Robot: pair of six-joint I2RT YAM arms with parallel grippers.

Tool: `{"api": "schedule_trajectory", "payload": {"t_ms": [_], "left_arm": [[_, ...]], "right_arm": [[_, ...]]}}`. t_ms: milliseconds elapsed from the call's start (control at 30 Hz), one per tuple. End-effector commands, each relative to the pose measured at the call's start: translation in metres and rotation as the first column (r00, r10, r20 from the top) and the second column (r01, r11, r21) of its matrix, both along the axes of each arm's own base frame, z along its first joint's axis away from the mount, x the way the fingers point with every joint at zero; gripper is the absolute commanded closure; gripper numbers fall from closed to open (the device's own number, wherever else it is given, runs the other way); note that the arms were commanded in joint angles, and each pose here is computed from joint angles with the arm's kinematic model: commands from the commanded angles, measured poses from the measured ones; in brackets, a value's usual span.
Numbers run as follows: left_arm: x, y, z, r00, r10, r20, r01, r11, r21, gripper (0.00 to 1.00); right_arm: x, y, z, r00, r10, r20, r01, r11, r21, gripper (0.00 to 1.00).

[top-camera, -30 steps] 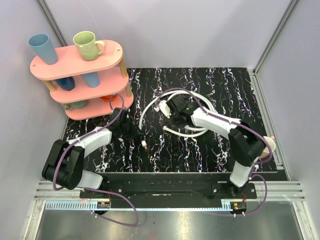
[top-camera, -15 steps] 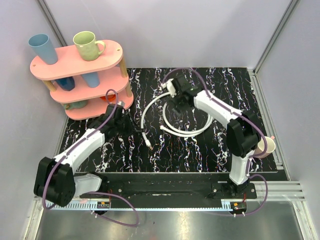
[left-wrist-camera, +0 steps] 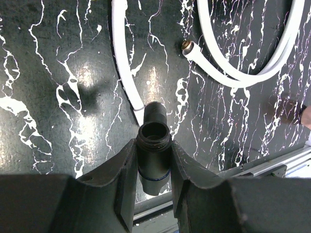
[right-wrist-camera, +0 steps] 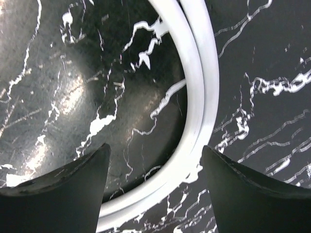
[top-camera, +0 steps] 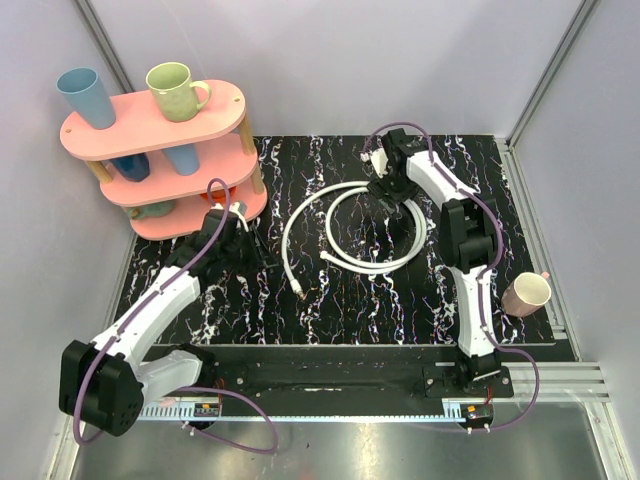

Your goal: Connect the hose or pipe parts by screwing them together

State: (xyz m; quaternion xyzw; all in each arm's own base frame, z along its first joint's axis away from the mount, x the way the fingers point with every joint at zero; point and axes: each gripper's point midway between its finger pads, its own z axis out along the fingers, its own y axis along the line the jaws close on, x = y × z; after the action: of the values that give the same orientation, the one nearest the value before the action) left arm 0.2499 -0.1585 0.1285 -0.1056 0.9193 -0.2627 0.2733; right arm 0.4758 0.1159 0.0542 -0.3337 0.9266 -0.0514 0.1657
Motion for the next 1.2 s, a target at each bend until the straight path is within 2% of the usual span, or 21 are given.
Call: {"api": "schedule_trajectory", "payload": {"t_ms": [0, 167, 267, 467, 600, 700, 733, 833, 933, 967, 1033, 1067, 1133, 1167], "left_arm": [[0.007, -0.001, 0.027, 0.995, -0.020, 0.093, 0.022, 1.000, -0.016, 1.00], [0.009, -0.001, 0.026, 0.996, -0.023, 0.088, 0.025, 1.000, -0.015, 1.00], [0.010, -0.002, 0.026, 0.996, -0.027, 0.088, 0.029, 0.999, -0.016, 1.00], [0.012, -0.002, 0.023, 0.997, -0.023, 0.077, 0.024, 1.000, -0.017, 1.00], [0.014, -0.004, 0.025, 0.997, -0.027, 0.079, 0.029, 0.999, -0.030, 1.00], [0.014, -0.005, 0.027, 0.996, -0.027, 0.085, 0.031, 0.999, -0.039, 1.00], [0.014, -0.005, 0.027, 0.996, -0.025, 0.085, 0.029, 0.999, -0.041, 1.00], [0.014, -0.007, 0.027, 0.996, -0.028, 0.088, 0.033, 0.998, -0.052, 1.00], [0.015, -0.009, 0.026, 0.996, -0.027, 0.090, 0.033, 0.997, -0.067, 1.00], [0.014, -0.011, 0.027, 0.996, -0.034, 0.087, 0.041, 0.996, -0.080, 1.00], [0.016, -0.016, 0.030, 0.995, -0.040, 0.094, 0.050, 0.993, -0.105, 1.00], [0.015, -0.019, 0.031, 0.995, -0.050, 0.092, 0.060, 0.991, -0.120, 1.00], [0.017, -0.021, 0.034, 0.993, -0.052, 0.105, 0.065, 0.989, -0.132, 1.00], [0.016, -0.022, 0.036, 0.992, -0.057, 0.109, 0.072, 0.988, -0.138, 1.00]], "right_arm": [[0.009, -0.004, 0.005, 0.999, 0.027, -0.039, -0.024, 0.997, 0.070, 0.18], [0.021, -0.004, -0.006, 0.999, 0.006, -0.053, -0.001, 0.994, 0.106, 0.19], [0.023, -0.010, -0.016, 0.998, -0.010, -0.065, 0.015, 0.996, 0.086, 0.20], [0.027, -0.029, -0.026, 0.991, -0.093, -0.094, 0.102, 0.990, 0.098, 0.21], [0.021, -0.035, -0.027, 0.985, -0.129, -0.118, 0.141, 0.985, 0.095, 0.27], [0.014, -0.038, -0.027, 0.976, -0.171, -0.137, 0.183, 0.980, 0.082, 0.49], [0.012, -0.040, -0.029, 0.972, -0.187, -0.141, 0.199, 0.977, 0.073, 0.66], [-0.001, -0.049, -0.028, 0.945, -0.275, -0.180, 0.284, 0.958, 0.030, 0.82], [-0.012, -0.059, -0.024, 0.880, -0.420, -0.220, 0.441, 0.896, 0.053, 0.90], [-0.022, -0.064, -0.030, 0.828, -0.500, -0.253, 0.527, 0.849, 0.045, 0.96], [-0.031, -0.084, -0.025, 0.765, -0.592, -0.255, 0.618, 0.786, 0.029, 0.99], [-0.044, -0.091, -0.031, 0.694, -0.667, -0.273, 0.693, 0.721, -0.002, 0.96], [-0.051, -0.111, -0.018, 0.619, -0.748, -0.238, 0.769, 0.639, -0.005, 0.92], [-0.065, -0.113, -0.023, 0.552, -0.791, -0.266, 0.817, 0.576, -0.020, 0.92]]}}
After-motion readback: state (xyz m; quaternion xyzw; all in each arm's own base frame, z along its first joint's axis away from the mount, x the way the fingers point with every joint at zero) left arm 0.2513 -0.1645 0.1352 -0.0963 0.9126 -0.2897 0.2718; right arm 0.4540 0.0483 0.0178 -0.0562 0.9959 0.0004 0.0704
